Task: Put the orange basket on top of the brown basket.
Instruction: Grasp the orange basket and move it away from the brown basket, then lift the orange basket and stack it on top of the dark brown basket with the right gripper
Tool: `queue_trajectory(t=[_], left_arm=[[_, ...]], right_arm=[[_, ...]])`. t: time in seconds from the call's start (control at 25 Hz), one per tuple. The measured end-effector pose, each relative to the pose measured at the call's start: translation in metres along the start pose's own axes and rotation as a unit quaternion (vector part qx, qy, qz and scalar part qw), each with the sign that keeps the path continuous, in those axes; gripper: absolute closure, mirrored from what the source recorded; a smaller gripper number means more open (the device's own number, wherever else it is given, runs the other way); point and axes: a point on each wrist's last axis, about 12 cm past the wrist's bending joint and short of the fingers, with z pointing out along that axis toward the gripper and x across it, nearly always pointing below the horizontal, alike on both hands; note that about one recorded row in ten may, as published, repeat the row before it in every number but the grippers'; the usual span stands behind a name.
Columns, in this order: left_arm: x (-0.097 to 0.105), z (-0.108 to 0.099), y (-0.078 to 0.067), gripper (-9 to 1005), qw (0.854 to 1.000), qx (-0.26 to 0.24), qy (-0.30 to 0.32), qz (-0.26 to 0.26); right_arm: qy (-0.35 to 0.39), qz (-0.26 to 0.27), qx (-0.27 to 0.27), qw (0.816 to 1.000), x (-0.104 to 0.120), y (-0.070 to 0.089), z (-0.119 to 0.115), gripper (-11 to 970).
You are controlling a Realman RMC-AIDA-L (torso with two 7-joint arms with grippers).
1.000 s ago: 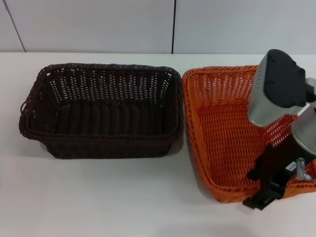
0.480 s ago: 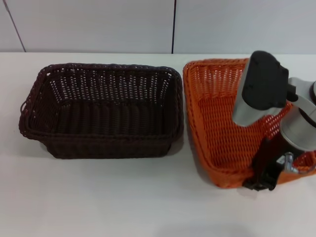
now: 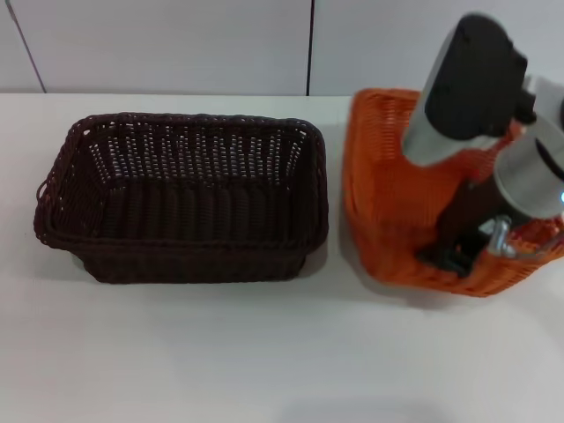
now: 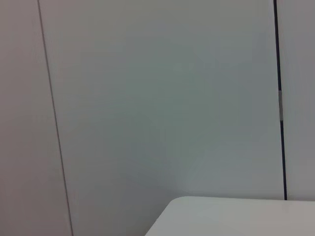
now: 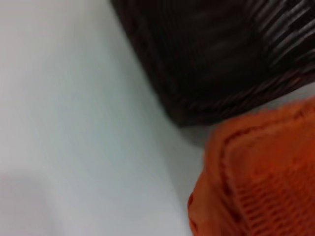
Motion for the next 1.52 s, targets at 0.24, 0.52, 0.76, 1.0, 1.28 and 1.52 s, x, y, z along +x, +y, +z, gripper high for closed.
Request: queue_trajectory(t=[0.24, 0.52, 0.76, 1.0, 1.28, 1.52], left_arm=[[-0.003, 0.000, 0.001, 208, 1.000, -0.005, -0.010, -0.002], [-0.004, 0.002, 0.002, 208, 1.000, -0.007, -0.014, 0.000], [-0.002, 0.004, 0.003, 208, 1.000, -0.009, -0.008, 0.004], [0.000, 0.004, 0.002, 208, 1.000, -0.010, -0.004, 0.002], [0.003, -0.001, 0.004, 208, 0.999, -0.012, -0.002, -0.043], [0.002, -0.003, 0.002, 208, 0.999, -0.010, -0.009, -0.053]], right_arm=[[-0.042, -0.002, 0.067, 0.997, -0.018, 0.001, -0.029, 823], [-0.073, -0.063, 0.117, 0.988, -0.040, 0.006, -0.039, 824], [-0.097, -0.258, 0.184, 0.943, -0.072, 0.024, -0.035, 825], [-0.090, -0.426, 0.207, 0.876, -0.074, 0.046, -0.016, 816], [-0.086, -0.558, 0.242, 0.789, -0.059, 0.050, -0.001, 801], [-0.072, -0.609, 0.241, 0.752, -0.045, 0.047, 0.011, 788]])
